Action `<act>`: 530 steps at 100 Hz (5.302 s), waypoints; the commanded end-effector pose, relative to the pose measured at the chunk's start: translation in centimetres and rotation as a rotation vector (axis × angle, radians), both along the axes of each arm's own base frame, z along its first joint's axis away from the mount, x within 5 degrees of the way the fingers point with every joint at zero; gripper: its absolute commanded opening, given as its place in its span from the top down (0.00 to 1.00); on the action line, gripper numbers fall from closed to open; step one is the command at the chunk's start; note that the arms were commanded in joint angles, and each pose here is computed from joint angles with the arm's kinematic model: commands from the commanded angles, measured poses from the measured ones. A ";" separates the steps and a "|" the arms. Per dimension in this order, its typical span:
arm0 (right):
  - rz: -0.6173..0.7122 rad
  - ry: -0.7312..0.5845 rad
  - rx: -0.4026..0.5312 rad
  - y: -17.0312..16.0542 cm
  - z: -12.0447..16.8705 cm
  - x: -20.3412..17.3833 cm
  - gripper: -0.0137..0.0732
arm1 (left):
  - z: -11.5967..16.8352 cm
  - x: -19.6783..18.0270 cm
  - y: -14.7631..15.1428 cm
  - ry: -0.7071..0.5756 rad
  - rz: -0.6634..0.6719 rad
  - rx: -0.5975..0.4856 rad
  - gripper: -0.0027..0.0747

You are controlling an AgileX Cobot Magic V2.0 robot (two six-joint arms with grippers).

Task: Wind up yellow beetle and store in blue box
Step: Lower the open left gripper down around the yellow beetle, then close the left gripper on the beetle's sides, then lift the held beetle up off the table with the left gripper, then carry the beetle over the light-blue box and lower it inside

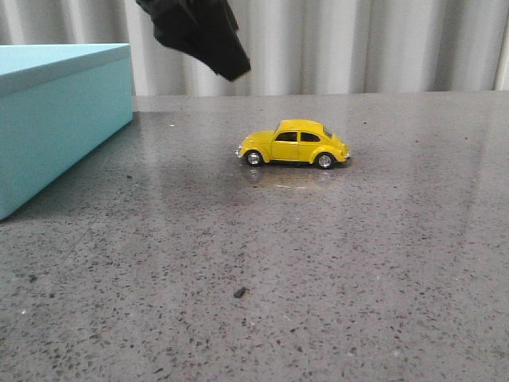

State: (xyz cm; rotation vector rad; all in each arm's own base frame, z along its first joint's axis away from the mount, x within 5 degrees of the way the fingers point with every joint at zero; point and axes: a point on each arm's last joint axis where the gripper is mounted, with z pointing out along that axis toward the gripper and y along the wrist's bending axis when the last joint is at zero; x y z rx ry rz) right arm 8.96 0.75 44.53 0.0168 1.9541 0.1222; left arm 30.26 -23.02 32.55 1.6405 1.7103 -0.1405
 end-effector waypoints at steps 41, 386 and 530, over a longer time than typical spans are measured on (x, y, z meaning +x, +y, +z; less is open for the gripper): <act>-0.004 -0.067 -0.017 -0.1 1.0 -0.1 0.91 | 0.3 1.4 -3.4 -0.110 -0.104 -0.017 0.37; -0.027 -0.064 -0.062 -0.4 0.9 0.0 0.91 | 16.0 0.9 14.2 0.101 0.693 -0.219 0.89; -0.027 -0.057 -0.062 -0.4 0.9 0.0 0.91 | -1.5 5.7 21.0 0.623 1.019 -0.181 0.35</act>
